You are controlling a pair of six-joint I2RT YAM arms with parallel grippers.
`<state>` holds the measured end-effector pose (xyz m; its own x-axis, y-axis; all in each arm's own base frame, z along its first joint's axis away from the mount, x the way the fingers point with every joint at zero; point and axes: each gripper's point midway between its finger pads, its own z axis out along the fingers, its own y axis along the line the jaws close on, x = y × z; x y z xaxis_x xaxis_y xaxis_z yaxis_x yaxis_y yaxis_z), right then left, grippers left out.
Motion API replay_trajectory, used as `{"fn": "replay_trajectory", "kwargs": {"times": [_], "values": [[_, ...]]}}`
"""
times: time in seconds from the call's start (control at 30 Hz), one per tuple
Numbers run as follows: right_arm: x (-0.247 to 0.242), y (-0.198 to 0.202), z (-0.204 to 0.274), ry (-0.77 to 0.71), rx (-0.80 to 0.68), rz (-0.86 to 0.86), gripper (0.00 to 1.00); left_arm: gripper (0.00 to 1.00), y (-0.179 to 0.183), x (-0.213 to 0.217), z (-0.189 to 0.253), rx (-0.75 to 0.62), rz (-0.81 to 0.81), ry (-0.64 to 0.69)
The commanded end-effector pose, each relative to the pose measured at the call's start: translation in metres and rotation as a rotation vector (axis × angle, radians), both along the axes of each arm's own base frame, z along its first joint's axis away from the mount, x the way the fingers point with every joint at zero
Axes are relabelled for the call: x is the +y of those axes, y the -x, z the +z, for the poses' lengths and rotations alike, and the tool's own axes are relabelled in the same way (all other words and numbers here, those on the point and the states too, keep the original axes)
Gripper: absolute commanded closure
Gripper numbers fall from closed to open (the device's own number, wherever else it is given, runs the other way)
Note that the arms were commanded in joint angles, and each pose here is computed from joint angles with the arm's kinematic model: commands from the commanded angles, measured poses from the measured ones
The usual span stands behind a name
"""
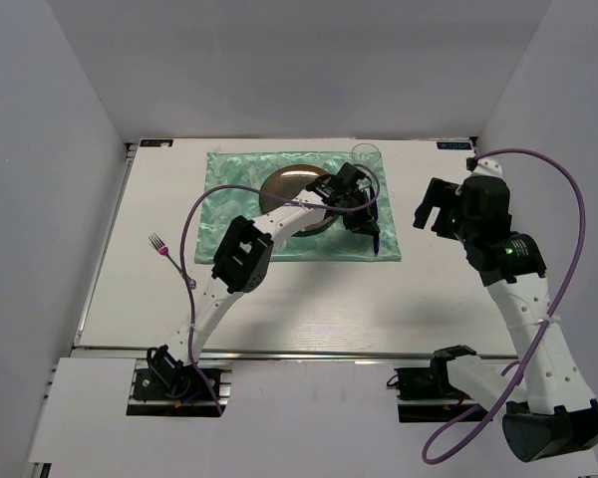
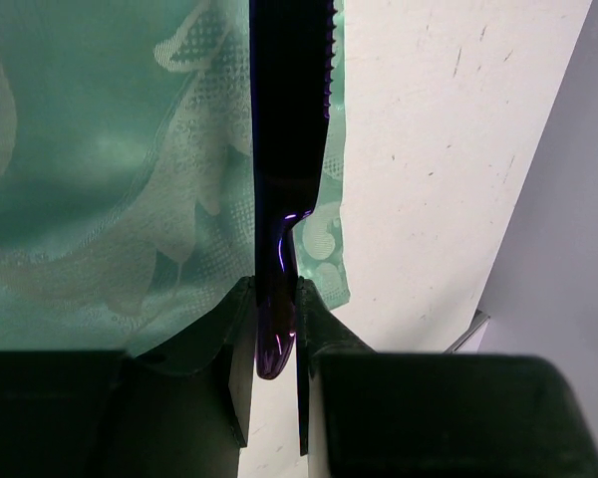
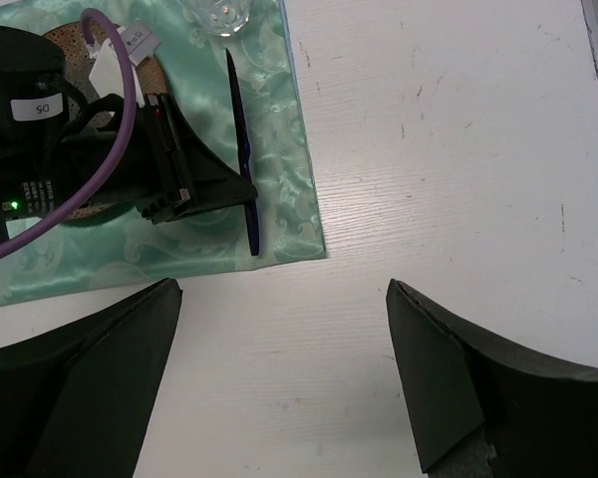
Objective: Set the dinner table for one person
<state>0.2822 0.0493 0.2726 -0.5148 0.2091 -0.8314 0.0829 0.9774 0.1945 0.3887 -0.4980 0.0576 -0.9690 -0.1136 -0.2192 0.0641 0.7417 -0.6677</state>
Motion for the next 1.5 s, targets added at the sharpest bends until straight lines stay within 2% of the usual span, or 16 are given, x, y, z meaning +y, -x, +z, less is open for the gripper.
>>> {"fn": "replay_trajectory", "kwargs": {"times": [0.0,0.3,0.9,1.13,1.23,1.27,1.4,1.47], "values": [[-0.001,-0.002,0.01,0.005,-0.053,0.011,0.11,1.0,-0.012,-0.007,0.021,-0.059,-0.024,0.061],[-0.001,-0.001,0.008,0.004,-0.052,0.016,0.11,1.0,-0.019,-0.005,0.009,-0.093,-0.025,0.034],[0.001,-0.002,0.002,0.008,-0.042,0.029,0.11,1.0,-0.029,0.007,-0.005,-0.052,0.088,-0.013],[0.002,-0.002,0.002,0.005,-0.046,0.032,0.11,1.0,-0.029,0.005,-0.009,-0.045,0.082,-0.007],[0.003,-0.001,0.001,0.003,-0.047,0.038,0.11,0.9,-0.029,0.006,-0.009,-0.044,0.088,-0.012],[0.004,-0.001,0.001,0.001,-0.049,0.042,0.11,0.8,-0.029,0.006,-0.008,-0.047,0.087,-0.01],[0.004,0.0,0.001,-0.002,-0.052,0.041,0.11,0.64,-0.03,0.005,-0.002,-0.056,0.086,-0.003],[0.003,0.001,0.002,-0.003,-0.054,0.041,0.11,0.6,-0.03,0.006,0.004,-0.064,0.082,0.0]]}}
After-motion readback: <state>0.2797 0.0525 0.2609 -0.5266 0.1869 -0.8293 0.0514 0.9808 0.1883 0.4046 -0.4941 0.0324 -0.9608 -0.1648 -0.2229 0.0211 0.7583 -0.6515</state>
